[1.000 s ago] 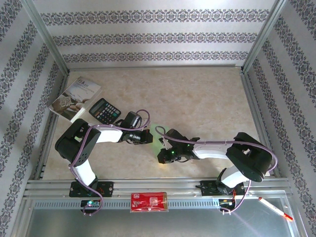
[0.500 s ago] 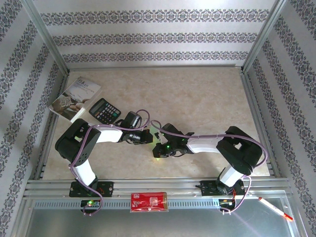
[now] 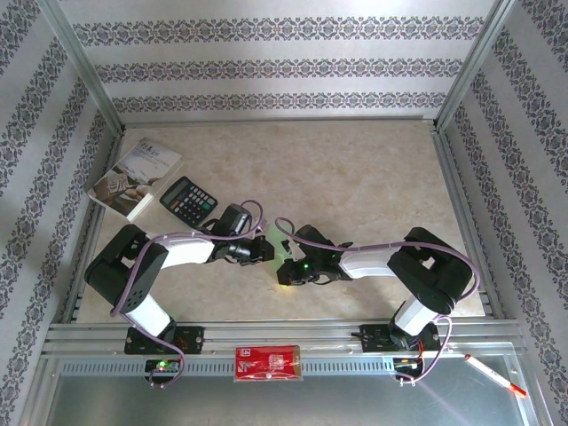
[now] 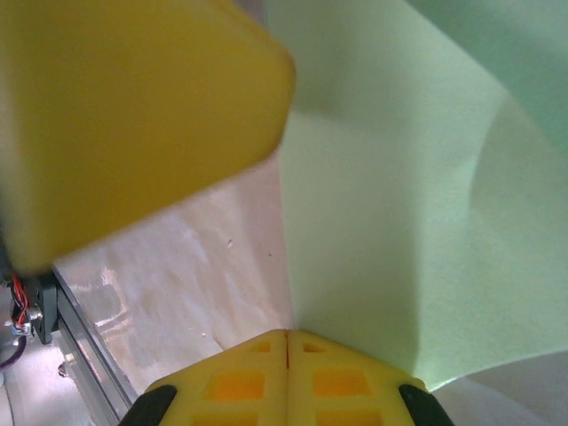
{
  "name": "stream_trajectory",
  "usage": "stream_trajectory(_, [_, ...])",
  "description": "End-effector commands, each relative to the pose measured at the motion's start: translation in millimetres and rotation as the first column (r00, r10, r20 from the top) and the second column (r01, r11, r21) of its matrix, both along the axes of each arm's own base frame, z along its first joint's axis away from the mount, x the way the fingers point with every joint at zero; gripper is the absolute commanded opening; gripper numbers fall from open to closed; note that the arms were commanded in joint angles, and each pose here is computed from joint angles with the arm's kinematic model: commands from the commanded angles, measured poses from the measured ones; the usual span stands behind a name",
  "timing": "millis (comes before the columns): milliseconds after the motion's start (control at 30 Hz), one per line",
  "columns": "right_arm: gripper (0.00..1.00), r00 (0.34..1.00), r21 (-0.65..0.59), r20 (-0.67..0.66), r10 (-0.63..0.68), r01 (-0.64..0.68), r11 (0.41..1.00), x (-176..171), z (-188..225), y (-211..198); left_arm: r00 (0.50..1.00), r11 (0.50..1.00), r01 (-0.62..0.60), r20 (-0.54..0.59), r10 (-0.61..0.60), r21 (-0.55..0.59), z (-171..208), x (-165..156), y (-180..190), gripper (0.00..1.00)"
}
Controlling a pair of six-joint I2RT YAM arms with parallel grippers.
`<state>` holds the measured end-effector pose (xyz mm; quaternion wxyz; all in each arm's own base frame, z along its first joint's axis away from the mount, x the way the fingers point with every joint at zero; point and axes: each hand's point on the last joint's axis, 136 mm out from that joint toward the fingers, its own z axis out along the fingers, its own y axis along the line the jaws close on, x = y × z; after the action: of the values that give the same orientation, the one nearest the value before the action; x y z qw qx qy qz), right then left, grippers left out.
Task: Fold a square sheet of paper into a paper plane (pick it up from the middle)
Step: Third fold the triangle at the center of the table.
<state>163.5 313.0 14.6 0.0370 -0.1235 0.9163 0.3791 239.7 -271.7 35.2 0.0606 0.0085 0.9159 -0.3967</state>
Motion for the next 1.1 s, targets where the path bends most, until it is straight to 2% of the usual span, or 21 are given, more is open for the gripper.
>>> stream_trajectory(0, [0.00,0.998,-0.103,-0.056,-0.024,0.018,0.995,-12.0,-24.6,-23.7,0.998,1.000,0.003,-0.069,-0.003,0.002,-9.5,-14.2,-3.8,0.07])
stream_trajectory(233, [0.00,0.995,-0.158,-0.091,-0.050,0.035,0.987,-17.6,-33.2,-33.9,0.996,0.998,-0.023,-0.085,0.028,0.060,-28.6,-4.0,4.6,0.00])
stream_trajectory(600, [0.00,0.985,-0.269,-0.164,-0.060,0.014,0.963,-37.2,-50.1,-60.0,0.994,0.994,-0.087,-0.061,0.091,0.070,-26.5,25.0,25.4,0.00])
stream_trajectory(833, [0.00,0.985,-0.280,-0.163,-0.055,0.007,0.960,-38.6,-50.4,-62.8,0.990,0.988,-0.123,-0.059,0.129,0.098,-36.0,42.7,39.0,0.00])
stream_trajectory(1067, [0.00,0.986,-0.282,-0.161,-0.052,0.005,0.959,-40.9,-49.5,-67.4,0.981,0.977,-0.189,-0.025,0.192,0.097,-28.1,64.8,57.4,0.00])
